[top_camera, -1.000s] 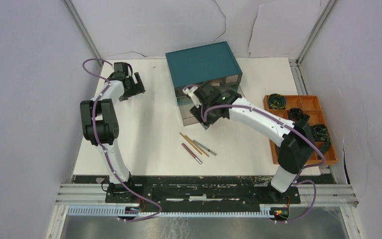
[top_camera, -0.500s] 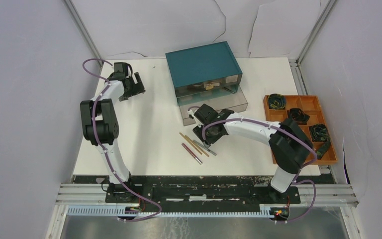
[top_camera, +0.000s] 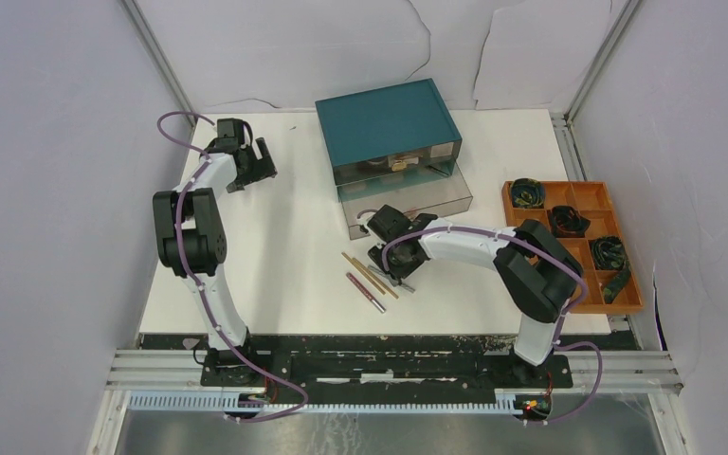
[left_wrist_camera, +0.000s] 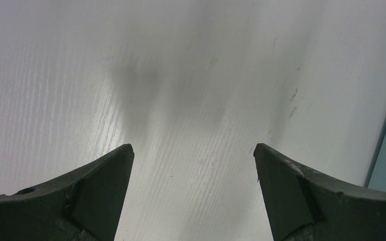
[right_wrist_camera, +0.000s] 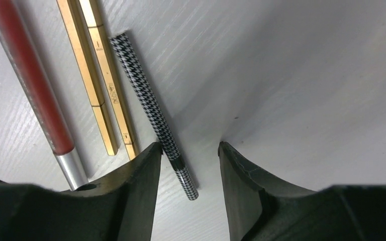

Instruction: Organize the makeup

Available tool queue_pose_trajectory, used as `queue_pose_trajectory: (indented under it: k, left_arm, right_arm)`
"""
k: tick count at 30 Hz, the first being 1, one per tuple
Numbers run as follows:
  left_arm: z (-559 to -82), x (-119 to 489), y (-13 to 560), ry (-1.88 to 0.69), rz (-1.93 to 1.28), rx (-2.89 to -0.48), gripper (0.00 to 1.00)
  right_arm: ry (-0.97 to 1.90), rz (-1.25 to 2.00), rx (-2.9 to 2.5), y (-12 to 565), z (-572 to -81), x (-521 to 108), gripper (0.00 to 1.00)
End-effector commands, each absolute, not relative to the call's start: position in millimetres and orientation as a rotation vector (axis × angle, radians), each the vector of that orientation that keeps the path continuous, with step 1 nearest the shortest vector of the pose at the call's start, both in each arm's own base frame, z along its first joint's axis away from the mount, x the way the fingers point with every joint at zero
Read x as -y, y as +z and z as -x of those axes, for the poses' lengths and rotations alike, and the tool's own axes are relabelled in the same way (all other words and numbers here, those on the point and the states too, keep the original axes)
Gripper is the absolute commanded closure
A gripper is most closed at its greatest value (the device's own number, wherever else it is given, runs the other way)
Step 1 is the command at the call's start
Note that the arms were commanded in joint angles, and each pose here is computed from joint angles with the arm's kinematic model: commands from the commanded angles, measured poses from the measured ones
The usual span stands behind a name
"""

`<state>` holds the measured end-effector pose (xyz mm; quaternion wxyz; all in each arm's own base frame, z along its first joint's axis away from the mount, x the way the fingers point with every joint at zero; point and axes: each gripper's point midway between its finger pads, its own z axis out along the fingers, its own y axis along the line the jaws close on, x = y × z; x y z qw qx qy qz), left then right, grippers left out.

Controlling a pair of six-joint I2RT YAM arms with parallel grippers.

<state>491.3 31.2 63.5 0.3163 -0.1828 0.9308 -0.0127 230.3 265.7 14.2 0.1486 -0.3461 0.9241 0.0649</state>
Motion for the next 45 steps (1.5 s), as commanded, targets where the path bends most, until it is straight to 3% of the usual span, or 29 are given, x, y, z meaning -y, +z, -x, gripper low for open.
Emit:
queue_pose_trajectory:
  k: [1, 5, 13, 16, 27, 35, 37, 42, 45]
  left_arm:
    - [-497.4, -34.5, 76.7, -0.017, 0.43, -2.418, 0.03]
    - [-497.9, -34.9, 75.6, -0.015, 0.431, -2.42, 0.03]
    - [-498.6, -33.6, 75.0, -0.023, 0.434, -2.421, 0.03]
    - [-499.0, -33.7, 76.8, -0.025, 0.436, -2.417, 0.03]
    - [-499.4, -33.6, 82.0, -0.027, 0.437, -2.405, 0.03]
    - [-499.5, -34.0, 80.2, -0.024, 0.437, -2.409, 0.03]
    - [-499.7, -33.7, 79.7, -0.025, 0.437, -2.41, 0.03]
    - [-501.0, -34.0, 78.7, -0.022, 0.433, -2.411, 0.03]
    - [-501.9, -34.5, 78.4, -0.018, 0.433, -2.414, 0.03]
  right_arm:
    - [0.215, 0.978, -2.651, 5.9, -233.3, -272.2, 0.49]
    - [0.208, 0.989, -2.672, -3.0, -230.2, -270.2, 0.56]
    - [0.214, 1.022, -2.661, 14.8, -228.8, -269.2, 0.87]
    - [0.238, 1.041, -2.642, 37.8, -231.3, -274.9, 0.93]
    - [0.182, 0.92, -2.348, 171.4, -306.4, -295.3, 0.95]
    - [0.09, 0.819, -2.312, 181.4, -395.1, -282.9, 0.95]
    - [0.058, 0.802, -2.32, 171.0, -414.1, -276.7, 0.91]
    - [-0.049, 0.797, -2.34, 150.9, -436.1, -267.4, 0.56]
    - [-0.079, 0.774, -2.325, 157.2, -437.5, -262.8, 0.43]
